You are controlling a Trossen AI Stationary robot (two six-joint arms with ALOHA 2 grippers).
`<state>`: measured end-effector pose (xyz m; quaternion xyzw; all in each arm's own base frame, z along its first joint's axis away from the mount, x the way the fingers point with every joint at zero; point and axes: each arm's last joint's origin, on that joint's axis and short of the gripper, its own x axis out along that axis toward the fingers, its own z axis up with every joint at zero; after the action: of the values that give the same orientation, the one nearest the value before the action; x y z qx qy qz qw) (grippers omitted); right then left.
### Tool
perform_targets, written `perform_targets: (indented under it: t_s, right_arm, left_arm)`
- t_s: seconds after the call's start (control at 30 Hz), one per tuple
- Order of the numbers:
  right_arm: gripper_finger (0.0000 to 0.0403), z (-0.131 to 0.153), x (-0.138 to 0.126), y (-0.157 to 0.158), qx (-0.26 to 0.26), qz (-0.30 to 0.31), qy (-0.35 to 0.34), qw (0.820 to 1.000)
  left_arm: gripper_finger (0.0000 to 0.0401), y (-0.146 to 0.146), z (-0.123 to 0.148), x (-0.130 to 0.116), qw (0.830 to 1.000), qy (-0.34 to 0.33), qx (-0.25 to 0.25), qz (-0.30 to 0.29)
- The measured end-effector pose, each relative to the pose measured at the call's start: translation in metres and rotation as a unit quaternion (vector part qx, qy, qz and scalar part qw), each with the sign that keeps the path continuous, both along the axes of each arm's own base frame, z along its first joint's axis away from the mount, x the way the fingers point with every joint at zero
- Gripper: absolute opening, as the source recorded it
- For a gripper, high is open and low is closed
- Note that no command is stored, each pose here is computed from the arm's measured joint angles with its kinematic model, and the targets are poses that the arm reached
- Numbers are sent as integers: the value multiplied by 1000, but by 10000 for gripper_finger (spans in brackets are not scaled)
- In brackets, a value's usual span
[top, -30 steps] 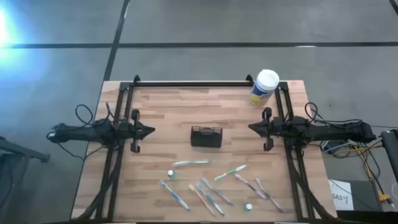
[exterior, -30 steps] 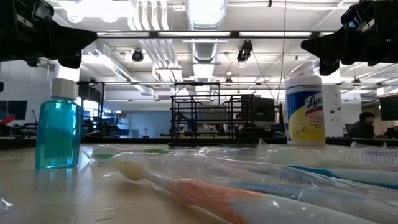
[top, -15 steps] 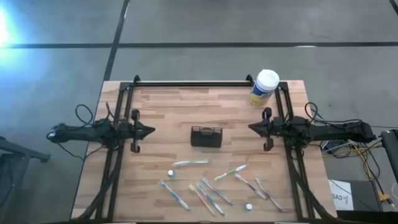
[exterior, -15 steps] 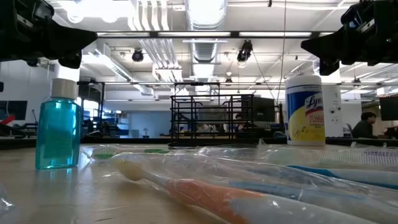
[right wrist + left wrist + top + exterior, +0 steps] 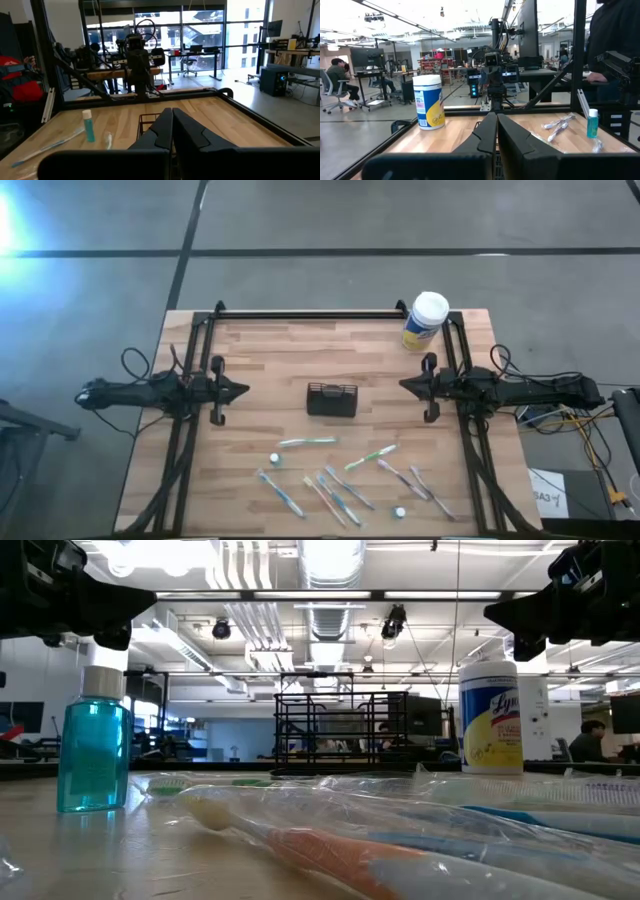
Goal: Pick & Place toothbrushing station
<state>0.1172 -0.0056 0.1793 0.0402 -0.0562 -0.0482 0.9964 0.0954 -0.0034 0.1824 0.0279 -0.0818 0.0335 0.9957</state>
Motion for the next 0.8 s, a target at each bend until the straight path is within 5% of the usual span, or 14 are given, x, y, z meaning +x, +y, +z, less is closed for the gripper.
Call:
perform_targets:
  t_s: [0.63,0.8]
  right_arm:
    - [8,1,0,0,4,1,-4,1000]
    - [8,1,0,0,37,4,-10,999]
  left_arm:
    - [20,0,1,0,1000,-6,-1,0]
    - [16,0,12,-3,998,-67,-22,-4]
